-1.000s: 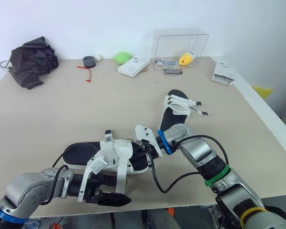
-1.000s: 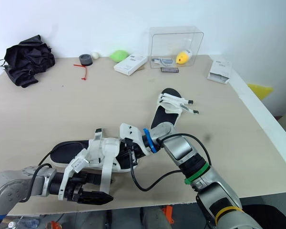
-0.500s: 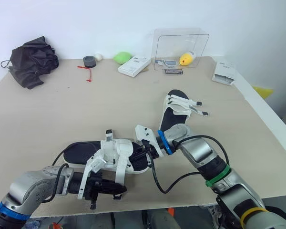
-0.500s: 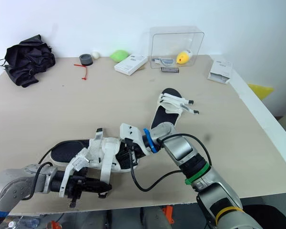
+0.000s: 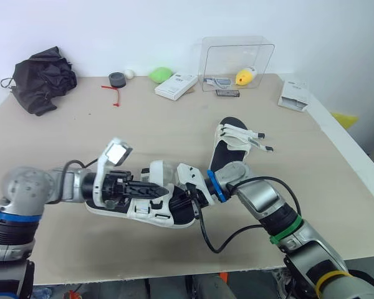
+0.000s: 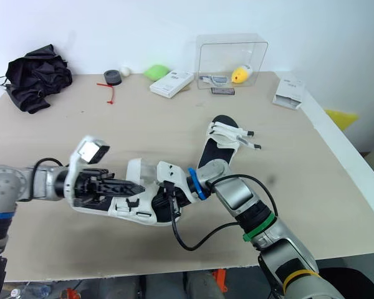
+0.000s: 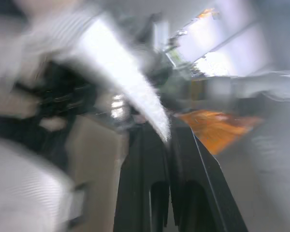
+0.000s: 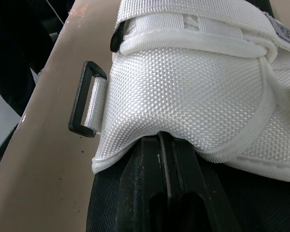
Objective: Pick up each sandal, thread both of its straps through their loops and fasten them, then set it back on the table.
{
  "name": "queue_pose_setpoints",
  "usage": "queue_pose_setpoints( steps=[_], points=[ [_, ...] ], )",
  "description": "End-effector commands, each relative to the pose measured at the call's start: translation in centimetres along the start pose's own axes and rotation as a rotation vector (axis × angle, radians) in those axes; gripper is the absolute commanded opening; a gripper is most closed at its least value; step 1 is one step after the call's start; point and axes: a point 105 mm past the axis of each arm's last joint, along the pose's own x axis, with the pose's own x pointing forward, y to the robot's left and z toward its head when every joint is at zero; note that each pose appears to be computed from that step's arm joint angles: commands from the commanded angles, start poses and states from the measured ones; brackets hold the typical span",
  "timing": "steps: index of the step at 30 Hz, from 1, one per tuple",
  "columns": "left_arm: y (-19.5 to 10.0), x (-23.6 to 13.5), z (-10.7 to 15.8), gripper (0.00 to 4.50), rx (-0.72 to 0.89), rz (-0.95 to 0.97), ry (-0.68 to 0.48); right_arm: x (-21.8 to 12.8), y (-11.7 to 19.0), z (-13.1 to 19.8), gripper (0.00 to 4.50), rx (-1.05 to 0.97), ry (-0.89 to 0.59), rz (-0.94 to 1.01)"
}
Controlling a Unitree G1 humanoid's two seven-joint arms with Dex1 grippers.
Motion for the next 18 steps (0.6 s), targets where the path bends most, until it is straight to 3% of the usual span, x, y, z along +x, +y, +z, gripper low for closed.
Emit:
queue_pose_setpoints(
  steps=[1, 9, 18],
  points=[
    [1.3, 0.3, -0.2, 0.15, 0.056, 0.018, 0.025, 0.1, -0.2, -3.4, 0.00, 0.108, 0.105, -0.036],
    [2.2, 2.2, 0.5, 0.15, 0.091, -0.036, 0.044, 0.0, -0.3, -3.3, 0.00, 0.115, 0.101, -0.047],
    [1.2, 2.6, -1.3, 0.15, 0.060, -0.082, 0.106, 0.0, -0.2, -3.5, 0.00, 0.120, 0.100, -0.052]
  ],
)
